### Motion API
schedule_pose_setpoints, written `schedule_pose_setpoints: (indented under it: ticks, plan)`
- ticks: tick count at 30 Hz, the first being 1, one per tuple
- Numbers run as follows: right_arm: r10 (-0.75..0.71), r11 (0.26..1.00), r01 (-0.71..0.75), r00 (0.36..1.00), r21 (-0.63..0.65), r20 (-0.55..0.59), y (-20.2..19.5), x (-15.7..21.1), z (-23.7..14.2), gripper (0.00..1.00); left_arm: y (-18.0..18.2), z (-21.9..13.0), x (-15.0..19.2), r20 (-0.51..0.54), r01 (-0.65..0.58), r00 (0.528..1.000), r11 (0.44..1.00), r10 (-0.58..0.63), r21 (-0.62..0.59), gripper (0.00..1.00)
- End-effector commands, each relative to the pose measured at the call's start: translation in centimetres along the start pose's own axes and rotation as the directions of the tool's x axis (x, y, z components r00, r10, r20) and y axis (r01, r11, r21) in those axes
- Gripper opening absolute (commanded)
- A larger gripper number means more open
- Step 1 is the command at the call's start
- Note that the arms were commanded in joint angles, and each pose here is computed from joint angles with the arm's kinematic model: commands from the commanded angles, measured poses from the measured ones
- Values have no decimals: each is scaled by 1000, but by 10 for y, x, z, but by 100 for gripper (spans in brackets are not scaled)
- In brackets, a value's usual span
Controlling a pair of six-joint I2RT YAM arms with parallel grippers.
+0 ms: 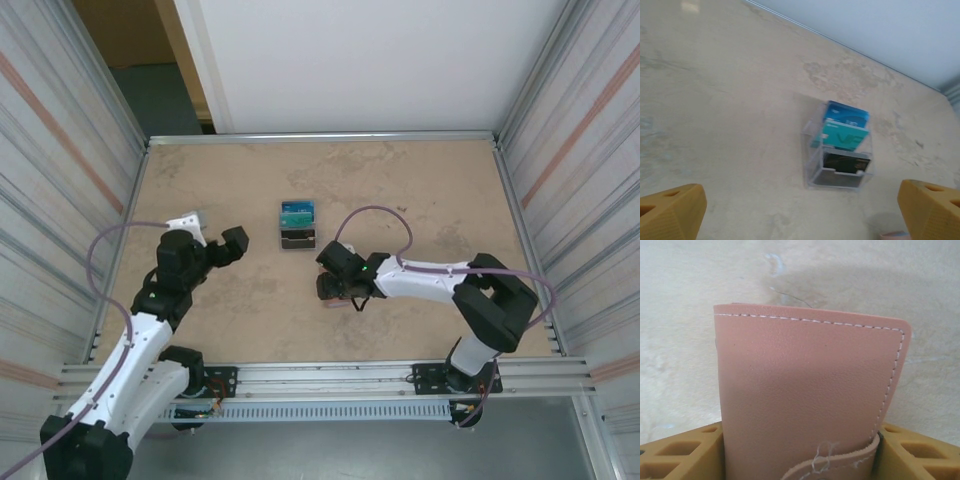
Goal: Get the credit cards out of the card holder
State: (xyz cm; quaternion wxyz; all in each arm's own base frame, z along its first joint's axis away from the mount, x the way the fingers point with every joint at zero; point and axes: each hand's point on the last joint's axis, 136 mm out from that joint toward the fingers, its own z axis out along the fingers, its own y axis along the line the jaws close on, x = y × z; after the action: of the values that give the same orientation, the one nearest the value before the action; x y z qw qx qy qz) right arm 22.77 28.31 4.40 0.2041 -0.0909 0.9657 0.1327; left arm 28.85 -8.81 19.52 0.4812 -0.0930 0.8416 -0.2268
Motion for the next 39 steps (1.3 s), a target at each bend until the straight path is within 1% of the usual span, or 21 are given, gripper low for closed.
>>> schedule_pose_setpoints:
  ticks: [1,8,12,15,21,25,29,39]
  plan:
    - [-85,988,104,983,-112,165,26,-30,-22,64,-33,-2,2,-60,2,998,995,4,99,99]
    - [-132,954,214,928,-209,347,50,-55,-50,63,-81,6,23,-186,7,982,969,40,246,99]
    - [-141,932,265,893,-246,428,61,-64,-63,63,-108,7,29,-226,19,972,935,66,354,99]
    - [-144,920,292,872,-261,468,66,-68,-70,63,-120,7,31,-245,40,967,912,67,409,99]
    - [-142,905,319,849,-281,509,74,-75,-81,64,-136,9,44,-290,50,952,880,102,473,96]
    - [-131,897,326,842,-299,524,79,-78,-87,64,-140,17,55,-329,69,938,874,107,481,95]
    - [-125,890,333,834,-311,538,84,-80,-93,64,-145,22,59,-341,92,935,863,97,497,92]
    - [-133,866,371,817,-334,561,99,-84,-107,64,-150,31,61,-351,118,933,850,83,514,74]
